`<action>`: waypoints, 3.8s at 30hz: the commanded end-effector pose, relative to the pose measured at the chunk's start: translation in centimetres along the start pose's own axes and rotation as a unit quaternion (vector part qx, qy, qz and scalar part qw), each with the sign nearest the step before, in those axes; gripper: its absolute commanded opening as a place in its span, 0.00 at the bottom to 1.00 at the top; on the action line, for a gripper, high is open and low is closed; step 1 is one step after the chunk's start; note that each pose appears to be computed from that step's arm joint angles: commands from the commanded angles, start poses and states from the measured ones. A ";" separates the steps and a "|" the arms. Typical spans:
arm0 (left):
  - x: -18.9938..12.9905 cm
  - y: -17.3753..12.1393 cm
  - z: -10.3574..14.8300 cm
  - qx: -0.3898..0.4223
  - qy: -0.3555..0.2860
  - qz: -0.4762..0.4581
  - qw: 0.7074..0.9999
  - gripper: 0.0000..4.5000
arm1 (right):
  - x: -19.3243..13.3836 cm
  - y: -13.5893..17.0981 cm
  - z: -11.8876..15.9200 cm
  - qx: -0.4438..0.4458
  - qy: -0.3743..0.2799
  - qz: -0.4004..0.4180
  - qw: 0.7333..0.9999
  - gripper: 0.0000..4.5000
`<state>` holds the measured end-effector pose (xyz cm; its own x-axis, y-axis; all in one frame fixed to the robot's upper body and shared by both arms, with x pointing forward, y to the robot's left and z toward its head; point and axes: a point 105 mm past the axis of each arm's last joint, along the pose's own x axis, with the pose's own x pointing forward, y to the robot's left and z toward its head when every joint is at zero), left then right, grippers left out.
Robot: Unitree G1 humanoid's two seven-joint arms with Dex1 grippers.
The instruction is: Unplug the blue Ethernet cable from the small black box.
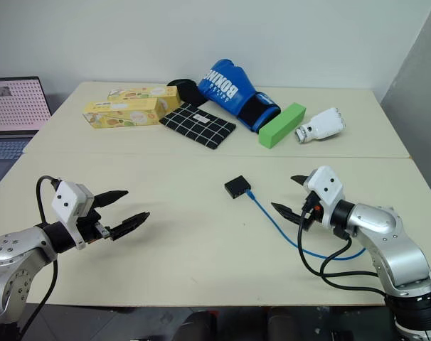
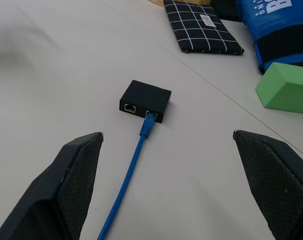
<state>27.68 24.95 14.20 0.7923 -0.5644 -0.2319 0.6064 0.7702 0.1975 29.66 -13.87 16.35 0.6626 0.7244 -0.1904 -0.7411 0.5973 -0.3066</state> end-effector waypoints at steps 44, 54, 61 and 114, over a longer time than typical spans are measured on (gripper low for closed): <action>2.5 -5.5 3.3 0.037 -0.008 -0.216 0.976 1.00 | 12.5 2.0 -5.1 0.075 0.034 -0.097 0.992 0.90; 2.5 -4.5 2.7 0.027 -0.001 -0.186 0.982 1.00 | 12.1 1.4 -5.1 0.053 0.051 -0.099 0.992 0.38; 2.6 -3.7 3.2 -0.017 -0.028 -0.163 0.986 1.00 | 11.9 0.9 -2.8 0.022 0.020 -0.097 0.995 0.05; 3.8 -7.1 5.4 -0.261 -0.069 -0.289 0.918 0.18 | 9.6 9.0 8.4 -0.501 -0.230 0.188 0.813 0.35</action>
<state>26.89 15.74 16.41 0.3834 -0.9228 -0.0371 0.8233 0.3597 -0.4390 29.11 1.21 18.67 0.1595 0.9724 -0.1703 -0.3062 -0.1153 -0.9450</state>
